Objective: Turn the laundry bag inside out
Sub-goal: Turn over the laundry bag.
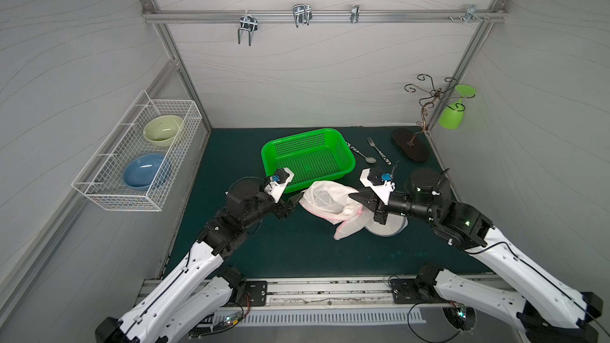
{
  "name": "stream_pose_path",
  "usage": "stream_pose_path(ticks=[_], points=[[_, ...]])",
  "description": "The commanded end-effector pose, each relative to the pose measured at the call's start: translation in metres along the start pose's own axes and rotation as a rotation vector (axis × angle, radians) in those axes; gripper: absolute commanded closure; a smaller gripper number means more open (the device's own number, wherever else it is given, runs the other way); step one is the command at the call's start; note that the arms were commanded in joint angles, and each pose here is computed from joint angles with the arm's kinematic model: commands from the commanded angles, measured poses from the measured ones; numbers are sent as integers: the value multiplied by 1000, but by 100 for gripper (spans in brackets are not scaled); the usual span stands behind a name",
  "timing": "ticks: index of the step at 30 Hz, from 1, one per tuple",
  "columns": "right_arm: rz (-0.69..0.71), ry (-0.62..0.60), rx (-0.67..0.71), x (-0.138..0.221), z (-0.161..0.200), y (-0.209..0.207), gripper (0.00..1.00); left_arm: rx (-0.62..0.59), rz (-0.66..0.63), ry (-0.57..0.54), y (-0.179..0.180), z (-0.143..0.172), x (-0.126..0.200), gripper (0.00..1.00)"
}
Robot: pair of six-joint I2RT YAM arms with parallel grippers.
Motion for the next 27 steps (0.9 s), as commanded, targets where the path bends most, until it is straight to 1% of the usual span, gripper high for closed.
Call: stream_pose_path(ticks=[1, 3, 6, 9, 10, 14, 17, 20, 21, 22, 24, 25, 27], points=[[23, -71, 55, 7, -13, -1, 100, -61, -29, -1, 3, -1, 4, 24], [20, -99, 54, 9, -19, 0, 100, -67, 45, 31, -5, 6, 1, 24], [3, -141, 37, 12, -31, 2, 100, -38, 143, 56, -16, 14, -7, 26], [-32, -181, 28, 12, -41, 6, 100, 24, 215, 27, -23, 11, -16, 28], [-49, -192, -9, 11, -43, 7, 100, 47, 233, 12, -24, 9, -19, 28], [-55, -226, -49, 8, -49, 6, 100, 127, 276, -63, -26, 0, -27, 29], [-7, -204, -54, 4, -45, -1, 100, 127, 224, -66, -20, -2, -26, 30], [77, -135, -15, 2, -31, -10, 100, 65, 135, -71, -11, -10, -12, 31], [94, -96, 43, 1, -24, -12, 100, 32, 108, -71, -7, -15, -6, 33], [100, -53, 72, 0, -17, -13, 100, -4, 89, -68, -5, -20, 1, 34], [80, 20, 119, -3, -5, -12, 100, -88, 76, -70, -2, -30, 13, 38], [48, 51, 137, -4, 0, -9, 100, -147, 93, -75, -3, -37, 19, 40], [-31, 92, 159, -6, 6, -1, 100, -270, 133, -85, -8, -48, 28, 41]])
Point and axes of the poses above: each gripper's point midway between its finger pads, its own x axis back along the fingers, its own y axis along the line the jaws close on, z = x × y, the point moved 6 cm from there along x, back along the fingers, and after that the axes turned 12 degrees about -x, right-handed, at the moved point
